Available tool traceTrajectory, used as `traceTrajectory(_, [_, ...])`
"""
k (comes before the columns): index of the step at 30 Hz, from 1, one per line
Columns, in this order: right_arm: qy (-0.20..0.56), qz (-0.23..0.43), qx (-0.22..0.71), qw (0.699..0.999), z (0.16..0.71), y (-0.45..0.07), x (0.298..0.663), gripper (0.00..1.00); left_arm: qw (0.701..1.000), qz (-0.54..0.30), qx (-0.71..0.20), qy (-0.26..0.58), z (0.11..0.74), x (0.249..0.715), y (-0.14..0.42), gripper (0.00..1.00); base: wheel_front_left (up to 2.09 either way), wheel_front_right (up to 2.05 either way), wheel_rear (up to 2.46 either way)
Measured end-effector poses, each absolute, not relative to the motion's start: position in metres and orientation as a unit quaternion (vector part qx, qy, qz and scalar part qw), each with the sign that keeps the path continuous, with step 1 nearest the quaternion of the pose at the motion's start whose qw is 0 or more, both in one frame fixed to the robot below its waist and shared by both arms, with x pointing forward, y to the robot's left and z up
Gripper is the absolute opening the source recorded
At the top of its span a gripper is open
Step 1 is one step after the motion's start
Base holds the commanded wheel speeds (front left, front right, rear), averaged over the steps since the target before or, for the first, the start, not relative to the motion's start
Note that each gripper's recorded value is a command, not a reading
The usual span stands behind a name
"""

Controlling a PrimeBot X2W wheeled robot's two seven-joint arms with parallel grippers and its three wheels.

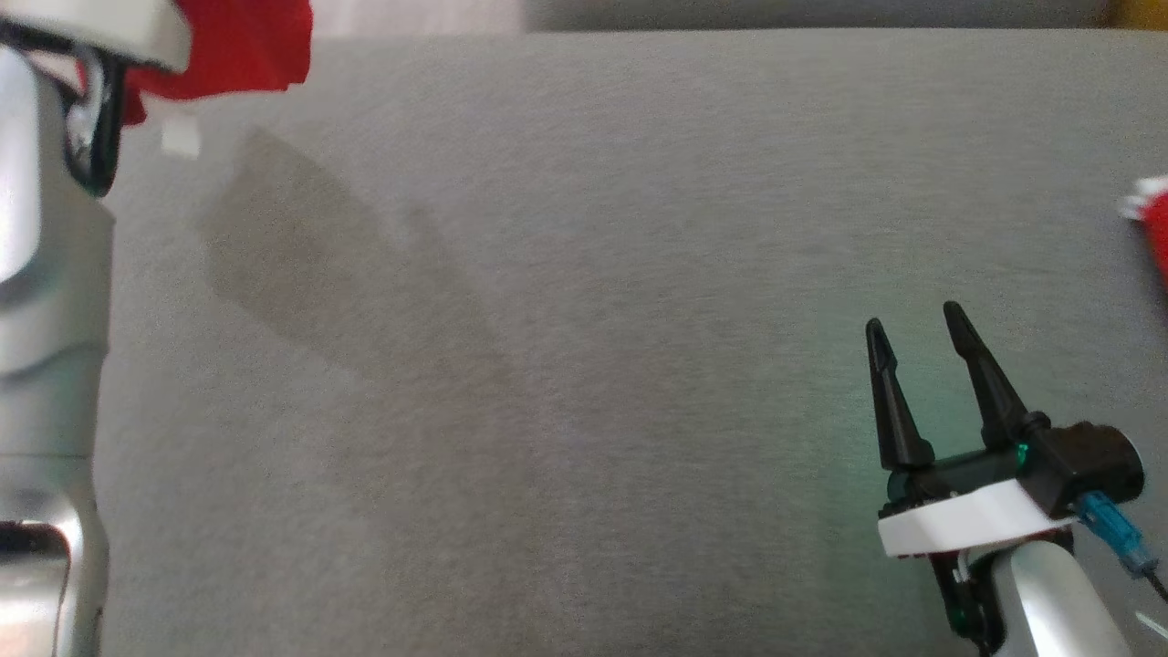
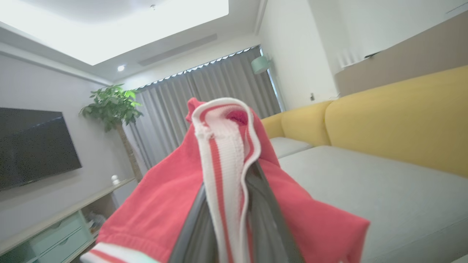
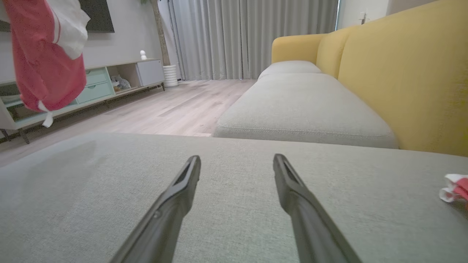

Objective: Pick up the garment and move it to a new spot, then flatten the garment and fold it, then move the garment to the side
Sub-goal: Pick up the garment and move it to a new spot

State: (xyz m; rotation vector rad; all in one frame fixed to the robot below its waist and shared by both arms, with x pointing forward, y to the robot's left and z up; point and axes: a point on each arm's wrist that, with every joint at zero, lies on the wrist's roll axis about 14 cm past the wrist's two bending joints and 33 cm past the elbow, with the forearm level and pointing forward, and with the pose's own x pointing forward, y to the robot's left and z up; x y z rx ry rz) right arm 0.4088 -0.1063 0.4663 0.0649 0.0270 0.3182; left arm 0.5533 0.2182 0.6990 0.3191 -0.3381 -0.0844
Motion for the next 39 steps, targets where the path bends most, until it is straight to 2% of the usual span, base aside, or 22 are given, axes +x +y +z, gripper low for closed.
traceTrajectory(6, [-0.01, 0.088, 0.03, 0.996, 0.486, -0.15, 0.386, 1.0, 0.951, -0.153, 0.125, -0.239, 0.76, 0.541, 0.114, 0.0, 0.0, 0.0, 0.0])
traceTrajectory(12, [-0.015, 0.04, 0.029, 0.999, 0.491, -0.178, 0.37, 1.0, 0.933, -0.246, 0.079, -0.251, 0.769, 0.528, 0.038, 0.0, 0.0, 0.0, 0.0])
traceTrajectory(15, [-0.005, 0.029, 0.03, 0.999, 0.484, -0.184, 0.369, 1.0, 0.929, -0.294, 0.068, -0.213, 0.723, 0.524, 0.006, 0.0, 0.0, 0.0, 0.0])
traceTrajectory(18, [0.006, 0.021, 0.034, 0.999, 0.477, -0.187, 0.373, 1.0, 0.928, -0.339, 0.049, -0.145, 0.642, 0.512, -0.02, 0.0, 0.0, 0.0, 0.0])
traceTrajectory(22, [0.014, 0.024, 0.034, 0.999, 0.47, -0.185, 0.384, 1.0, 0.919, -0.394, 0.001, -0.028, 0.526, 0.467, -0.051, 0.0, 0.0, 0.0, 0.0])
traceTrajectory(25, [0.021, 0.037, 0.037, 0.998, 0.464, -0.177, 0.389, 1.0, 0.908, -0.415, 0.007, 0.054, 0.454, 0.429, -0.054, 0.02, 0.0, 0.0, 0.0])
traceTrajectory(26, [0.024, 0.041, 0.038, 0.998, 0.462, -0.174, 0.39, 1.0, 0.907, -0.415, 0.011, 0.074, 0.438, 0.421, -0.051, 0.37, 0.0, 0.0, 0.0])
traceTrajectory(27, [0.026, 0.044, 0.039, 0.998, 0.461, -0.171, 0.39, 1.0, 0.906, -0.413, 0.018, 0.089, 0.426, 0.415, -0.046, 0.98, 0.0, 0.0, 0.0])
traceTrajectory(30, [0.025, 0.051, 0.04, 0.998, 0.462, -0.167, 0.392, 1.0, 0.918, -0.386, -0.001, 0.096, 0.425, 0.41, -0.038, 1.0, 0.0, 0.0, 0.0])
traceTrajectory(34, [0.02, 0.051, 0.041, 0.998, 0.464, -0.167, 0.394, 1.0, 0.934, -0.353, -0.029, 0.049, 0.457, 0.407, -0.034, 1.0, 0.0, 0.0, 0.0])
traceTrajectory(39, [0.023, 0.059, 0.045, 0.997, 0.464, -0.161, 0.382, 1.0, 0.97, -0.235, -0.049, 0.028, 0.471, 0.385, 0.021, 1.0, 0.0, 0.0, 0.0])
